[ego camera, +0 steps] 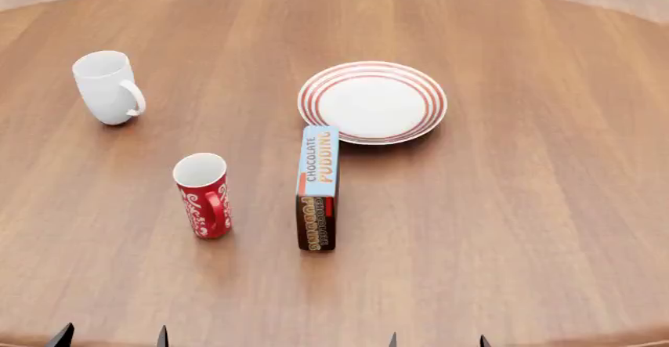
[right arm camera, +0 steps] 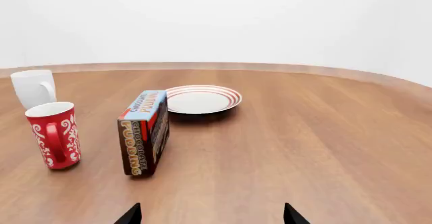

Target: Pick up the red mug and put it on the plate

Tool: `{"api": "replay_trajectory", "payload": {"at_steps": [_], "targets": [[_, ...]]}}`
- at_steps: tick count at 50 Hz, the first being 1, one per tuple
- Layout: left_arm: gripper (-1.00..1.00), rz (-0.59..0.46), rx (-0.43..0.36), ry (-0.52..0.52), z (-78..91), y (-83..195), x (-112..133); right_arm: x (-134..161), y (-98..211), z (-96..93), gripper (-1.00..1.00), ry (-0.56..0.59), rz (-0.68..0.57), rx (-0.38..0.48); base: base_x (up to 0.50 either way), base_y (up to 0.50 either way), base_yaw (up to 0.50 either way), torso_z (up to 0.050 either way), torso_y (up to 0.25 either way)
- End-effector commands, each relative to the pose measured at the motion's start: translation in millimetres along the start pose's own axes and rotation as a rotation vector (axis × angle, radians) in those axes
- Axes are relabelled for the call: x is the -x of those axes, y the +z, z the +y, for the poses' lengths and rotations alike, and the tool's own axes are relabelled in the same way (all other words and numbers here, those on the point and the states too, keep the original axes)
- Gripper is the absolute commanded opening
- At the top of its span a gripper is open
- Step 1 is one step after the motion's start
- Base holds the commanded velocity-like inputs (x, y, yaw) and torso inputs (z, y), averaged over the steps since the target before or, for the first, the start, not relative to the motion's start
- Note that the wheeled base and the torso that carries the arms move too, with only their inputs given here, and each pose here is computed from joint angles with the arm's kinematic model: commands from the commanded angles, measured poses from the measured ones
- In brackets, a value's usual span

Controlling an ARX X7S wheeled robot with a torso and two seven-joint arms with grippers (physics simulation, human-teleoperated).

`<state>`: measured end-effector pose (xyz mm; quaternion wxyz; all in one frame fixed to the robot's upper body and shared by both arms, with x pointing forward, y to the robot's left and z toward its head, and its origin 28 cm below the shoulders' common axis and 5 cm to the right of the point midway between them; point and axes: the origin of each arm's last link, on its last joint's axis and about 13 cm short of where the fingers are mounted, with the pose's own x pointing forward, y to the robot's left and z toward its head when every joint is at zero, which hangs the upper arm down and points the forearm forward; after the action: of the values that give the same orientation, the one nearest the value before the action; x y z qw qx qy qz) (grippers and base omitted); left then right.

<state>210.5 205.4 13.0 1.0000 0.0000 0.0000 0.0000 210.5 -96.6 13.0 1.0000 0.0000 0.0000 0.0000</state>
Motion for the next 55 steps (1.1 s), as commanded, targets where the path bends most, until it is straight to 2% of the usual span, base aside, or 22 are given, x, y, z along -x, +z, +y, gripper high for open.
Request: {"api": "replay_trajectory", "payload": {"at_steps": [1, 15, 18, 19, 20, 22, 26, 34, 42, 55], "targets": [[1.0, -0.001, 0.001, -0.004, 0.0, 0.0, 0.0, -0.7, -0.4, -0.3, 1.0, 0.0, 0.004, -0.001, 0.0, 0.0, 0.0, 0.0, 0.0], [1.0, -0.016, -0.007, -0.002, 0.1, -0.1, -0.3, -0.2, -0.6, 0.3, 1.0, 0.008, 0.007, 0.0, 0.0, 0.0, 0.0, 0.0, 0.0], [1.0, -0.033, 0.012, -0.012, -0.1, -0.2, -0.6, -0.4, -0.6, 0.8, 1.0, 0.007, 0.011, 0.005, 0.0, 0.0, 0.0, 0.0, 0.0], [1.0, -0.039, 0.048, -0.018, -0.5, -0.3, -0.7, -0.8, -0.7, 0.7, 1.0, 0.004, 0.011, 0.005, 0.0, 0.0, 0.0, 0.0, 0.0], [1.0, -0.05, 0.011, -0.009, 0.0, -0.3, -0.9, -1.2, -1.0, 0.6, 1.0, 0.005, 0.011, 0.005, 0.0, 0.0, 0.0, 0.0, 0.0], [1.0, -0.054, 0.019, -0.011, -0.2, -0.4, -1.0, -0.9, -0.8, 0.7, 1.0, 0.005, 0.011, 0.006, 0.0, 0.0, 0.0, 0.0, 0.0], [1.0, -0.118, -0.001, -0.052, 0.2, -0.7, -2.2, -0.3, -1.1, 0.8, 1.0, 0.005, 0.008, 0.003, 0.0, 0.0, 0.0, 0.0, 0.0], [1.0, -0.217, -0.007, -0.059, 0.3, -1.2, -4.0, 0.0, -0.3, 0.6, 1.0, 0.004, 0.007, 0.003, 0.0, 0.0, 0.0, 0.0, 0.0], [1.0, -0.348, -0.034, -0.042, 0.5, -1.4, -6.4, 0.4, -0.6, 0.9, 1.0, 0.006, 0.006, 0.001, 0.0, 0.0, 0.0, 0.0, 0.0], [1.0, -0.491, -0.065, -0.014, 0.8, -1.6, -9.1, 0.3, -0.6, 0.9, 1.0, 0.009, 0.005, -0.001, 0.0, 0.0, 0.0, 0.0, 0.0]]}}
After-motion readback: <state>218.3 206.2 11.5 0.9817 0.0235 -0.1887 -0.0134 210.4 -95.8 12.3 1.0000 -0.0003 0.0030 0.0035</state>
